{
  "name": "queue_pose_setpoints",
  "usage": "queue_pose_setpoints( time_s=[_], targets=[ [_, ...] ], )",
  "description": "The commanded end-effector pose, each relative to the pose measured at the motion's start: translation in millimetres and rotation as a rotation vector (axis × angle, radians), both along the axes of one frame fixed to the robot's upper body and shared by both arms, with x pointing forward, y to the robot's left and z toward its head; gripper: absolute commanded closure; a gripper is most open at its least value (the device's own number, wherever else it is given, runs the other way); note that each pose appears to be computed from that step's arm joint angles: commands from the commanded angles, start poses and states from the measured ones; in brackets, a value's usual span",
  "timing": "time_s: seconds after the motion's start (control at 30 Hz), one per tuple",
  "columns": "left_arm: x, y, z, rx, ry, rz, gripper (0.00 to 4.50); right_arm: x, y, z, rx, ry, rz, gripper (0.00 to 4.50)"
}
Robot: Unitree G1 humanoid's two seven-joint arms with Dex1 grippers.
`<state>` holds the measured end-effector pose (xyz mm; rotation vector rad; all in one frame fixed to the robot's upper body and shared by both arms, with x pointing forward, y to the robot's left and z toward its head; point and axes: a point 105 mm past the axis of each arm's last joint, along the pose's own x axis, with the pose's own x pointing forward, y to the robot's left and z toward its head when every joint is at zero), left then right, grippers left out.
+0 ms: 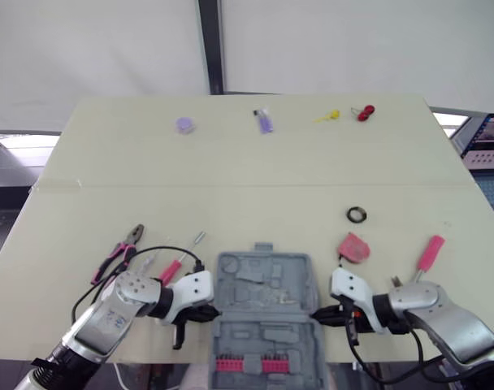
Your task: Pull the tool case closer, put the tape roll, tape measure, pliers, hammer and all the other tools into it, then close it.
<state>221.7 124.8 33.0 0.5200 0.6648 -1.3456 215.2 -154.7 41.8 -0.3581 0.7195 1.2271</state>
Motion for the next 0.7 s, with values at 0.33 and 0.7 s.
queue_pose_setpoints(
  time_s=[0.33, 0.7],
  targets=[
    [-7.7, 19.1, -10.6, 0.032, 0.055, 0.049, 4.50, 0.0, -5.8, 2.9, 0.005, -0.013, 0.017, 4.41],
    [-2.0, 26.4, 7.0, -0.041, 0.021, 0.112, 4.50, 4.1, -17.7, 14.9, 0.042, -0.026, -0.023, 4.41]
  ],
)
